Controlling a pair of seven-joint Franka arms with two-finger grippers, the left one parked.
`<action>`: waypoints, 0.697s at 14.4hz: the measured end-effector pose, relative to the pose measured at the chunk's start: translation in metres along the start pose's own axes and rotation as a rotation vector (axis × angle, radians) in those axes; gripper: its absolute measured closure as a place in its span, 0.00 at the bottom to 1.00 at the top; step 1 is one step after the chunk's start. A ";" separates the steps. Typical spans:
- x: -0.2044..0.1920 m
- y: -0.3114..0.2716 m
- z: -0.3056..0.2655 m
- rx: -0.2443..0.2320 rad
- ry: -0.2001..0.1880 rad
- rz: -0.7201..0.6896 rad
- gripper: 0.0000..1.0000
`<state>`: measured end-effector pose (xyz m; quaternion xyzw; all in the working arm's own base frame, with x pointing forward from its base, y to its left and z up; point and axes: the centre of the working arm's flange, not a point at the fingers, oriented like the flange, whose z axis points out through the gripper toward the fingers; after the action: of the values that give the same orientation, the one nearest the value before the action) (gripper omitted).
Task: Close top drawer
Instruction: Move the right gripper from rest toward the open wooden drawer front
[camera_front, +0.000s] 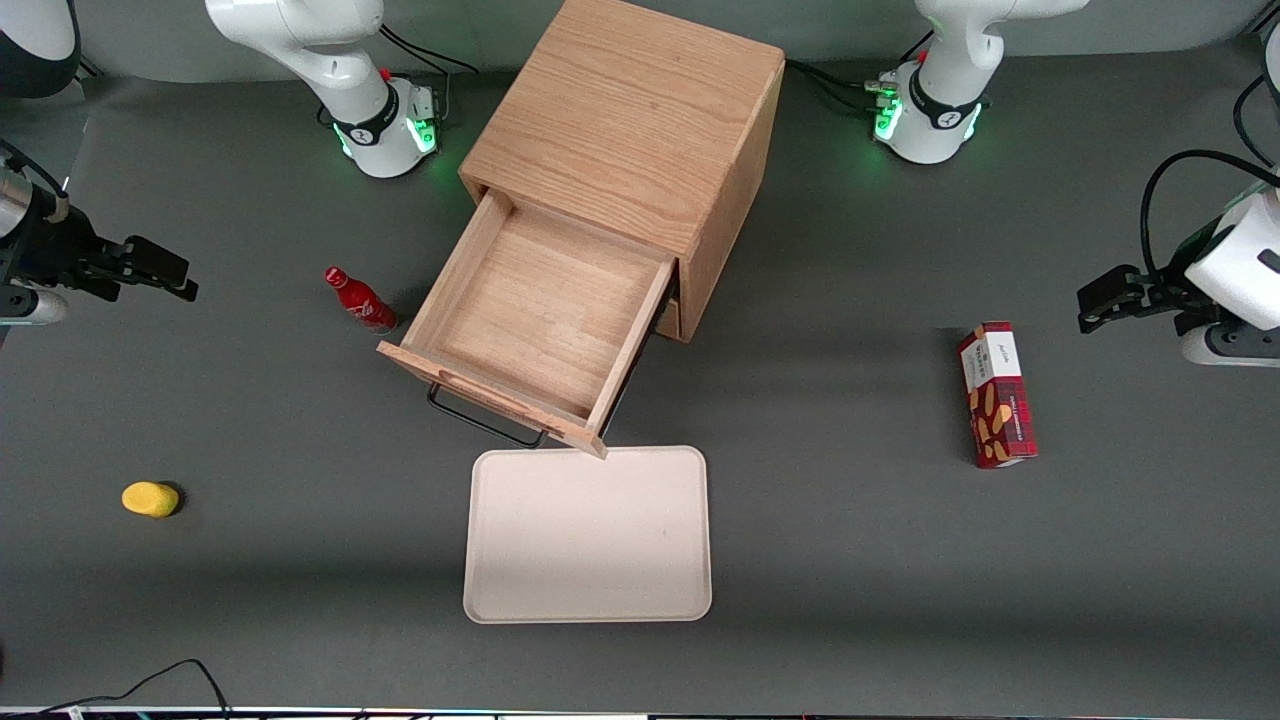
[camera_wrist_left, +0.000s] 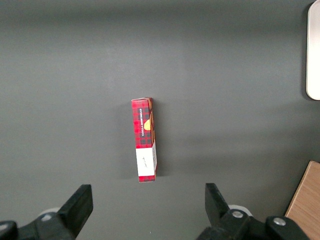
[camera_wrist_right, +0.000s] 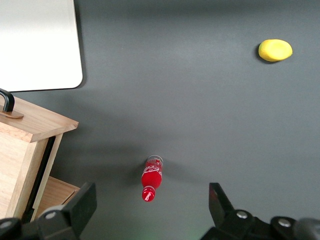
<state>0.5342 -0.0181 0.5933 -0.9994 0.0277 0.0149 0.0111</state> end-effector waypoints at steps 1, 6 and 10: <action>0.000 0.000 0.000 0.000 0.000 0.000 0.00; 0.002 0.000 -0.001 0.000 0.005 0.000 0.00; 0.005 0.000 -0.001 0.000 0.005 0.000 0.00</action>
<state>0.5388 -0.0181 0.5937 -0.9995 0.0278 0.0122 0.0108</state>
